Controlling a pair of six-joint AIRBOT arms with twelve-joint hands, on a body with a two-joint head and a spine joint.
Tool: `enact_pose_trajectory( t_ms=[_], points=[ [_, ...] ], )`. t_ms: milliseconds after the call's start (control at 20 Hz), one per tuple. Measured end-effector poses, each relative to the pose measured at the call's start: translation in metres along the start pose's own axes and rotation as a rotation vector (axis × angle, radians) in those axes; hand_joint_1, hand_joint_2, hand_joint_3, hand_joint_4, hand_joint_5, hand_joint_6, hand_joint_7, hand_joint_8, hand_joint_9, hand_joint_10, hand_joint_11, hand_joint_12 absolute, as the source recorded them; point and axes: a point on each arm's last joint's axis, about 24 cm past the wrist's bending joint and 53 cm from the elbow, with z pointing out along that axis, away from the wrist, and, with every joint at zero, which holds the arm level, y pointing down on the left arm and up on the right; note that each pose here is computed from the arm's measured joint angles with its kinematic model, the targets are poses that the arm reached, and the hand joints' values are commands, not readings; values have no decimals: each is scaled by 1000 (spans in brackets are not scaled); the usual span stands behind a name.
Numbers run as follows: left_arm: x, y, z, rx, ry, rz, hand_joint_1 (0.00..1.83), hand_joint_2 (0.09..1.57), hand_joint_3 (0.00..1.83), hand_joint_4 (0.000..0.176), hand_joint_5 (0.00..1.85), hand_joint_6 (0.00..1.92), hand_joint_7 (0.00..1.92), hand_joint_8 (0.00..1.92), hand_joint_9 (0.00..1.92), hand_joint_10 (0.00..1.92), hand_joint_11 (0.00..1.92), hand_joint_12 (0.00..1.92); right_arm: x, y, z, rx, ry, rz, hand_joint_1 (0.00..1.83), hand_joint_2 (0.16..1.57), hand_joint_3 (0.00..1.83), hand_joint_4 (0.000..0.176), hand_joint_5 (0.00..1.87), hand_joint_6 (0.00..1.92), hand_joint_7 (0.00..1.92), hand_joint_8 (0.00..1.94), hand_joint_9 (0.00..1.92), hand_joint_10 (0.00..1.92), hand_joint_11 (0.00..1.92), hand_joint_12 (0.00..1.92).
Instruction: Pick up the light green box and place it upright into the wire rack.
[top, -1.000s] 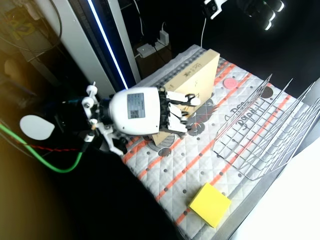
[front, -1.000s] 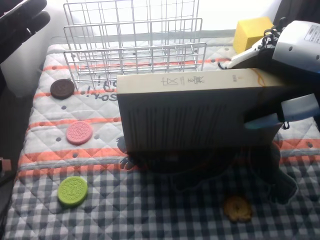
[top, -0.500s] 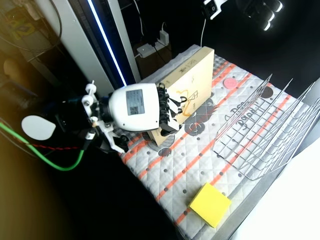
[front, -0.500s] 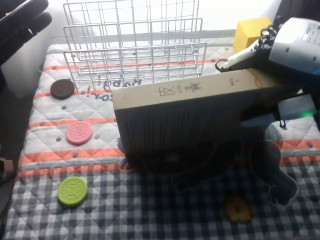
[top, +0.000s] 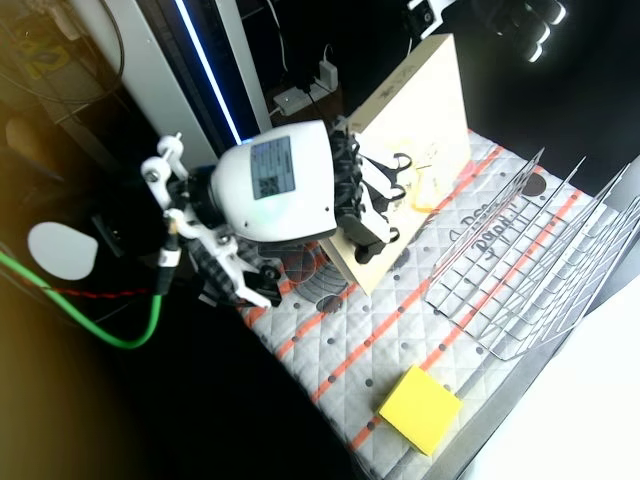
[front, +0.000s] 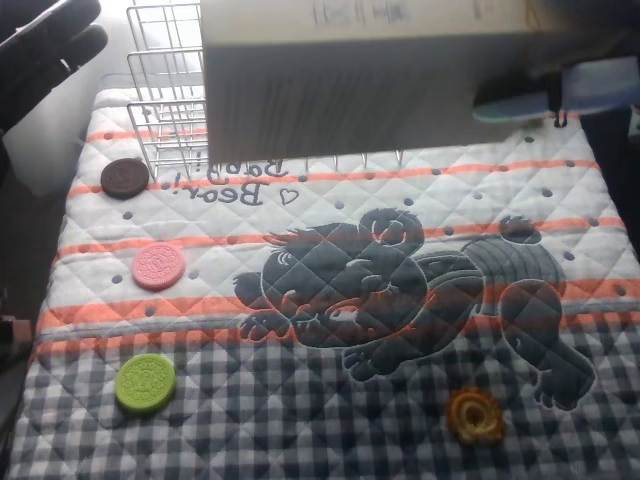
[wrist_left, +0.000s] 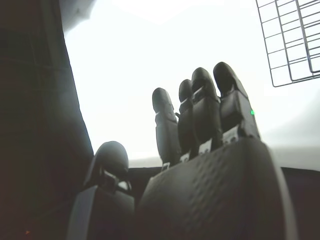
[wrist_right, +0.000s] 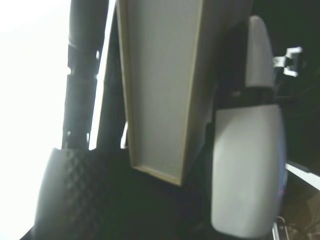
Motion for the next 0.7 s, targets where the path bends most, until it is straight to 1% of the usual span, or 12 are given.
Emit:
enact_pose_trajectory(
  t_ms=[50,100,150,200,250,350,400,450,500,550,600,700],
  points=[
    [0,0,0,-1,0,-1,206,1203,0,47,534,0,320,0,312,3,0,480,-2,2,3,-8,-6,-3,1280,1077,0,0,954,838,1200,790,1524,8,1271,676],
    [1,1,0,-2,3,1,194,1204,0,48,536,2,326,2,314,3,0,483,-4,3,7,-15,-13,-7,1280,1077,0,0,941,862,1213,761,1544,9,1313,626],
    [1,2,1,-3,2,-2,205,1200,0,42,544,4,328,3,317,4,0,480,-7,4,10,-21,-20,-9,1282,1071,0,0,950,860,1234,715,1561,11,1345,602],
    [1,3,1,-5,0,-4,208,1199,0,44,543,3,326,1,316,3,0,479,-11,6,14,-30,-31,-11,1281,1072,1,0,940,889,1232,709,1553,5,1342,594],
    [1,4,1,-7,3,-3,215,1195,0,52,524,2,316,1,301,2,0,445,-14,7,18,-37,-39,-15,1278,1083,0,0,906,942,1220,725,1558,5,1350,592],
    [0,4,1,-8,4,1,232,1191,0,55,525,2,318,1,301,1,0,442,-22,9,28,-45,-63,-20,1275,1096,0,0,870,988,1192,779,1565,4,1386,560],
    [0,3,3,-5,1,-1,248,1195,0,42,533,4,320,1,309,4,0,438,-26,8,34,-44,-72,-22,1273,1101,0,0,861,1001,1187,789,1554,0,1387,490],
    [0,2,3,-4,2,-1,224,1193,0,56,528,1,321,1,317,6,1,442,-27,7,39,-39,-74,-24,1277,1091,0,0,889,967,1204,758,1550,0,1402,465],
    [1,2,4,-1,7,1,229,1191,0,55,531,2,321,1,320,5,1,447,-28,7,46,-38,-74,-33,1278,1088,0,0,903,947,1205,760,1549,0,1408,461],
    [2,4,4,-3,9,-1,234,1191,0,60,526,0,327,3,322,6,0,449,-28,7,52,-33,-66,-46,1279,1086,0,0,907,946,1206,756,1550,1,1420,463],
    [3,6,4,-12,13,-1,243,1192,0,56,530,0,330,1,329,3,0,484,-28,7,60,-29,-63,-53,1281,1080,0,0,922,923,1224,722,1560,3,1427,460],
    [5,8,5,-18,19,-1,273,1186,0,65,523,1,334,2,324,2,0,455,-28,4,67,-19,-66,-50,1280,1081,1,0,915,925,1220,734,1563,3,1424,433]
  ],
)
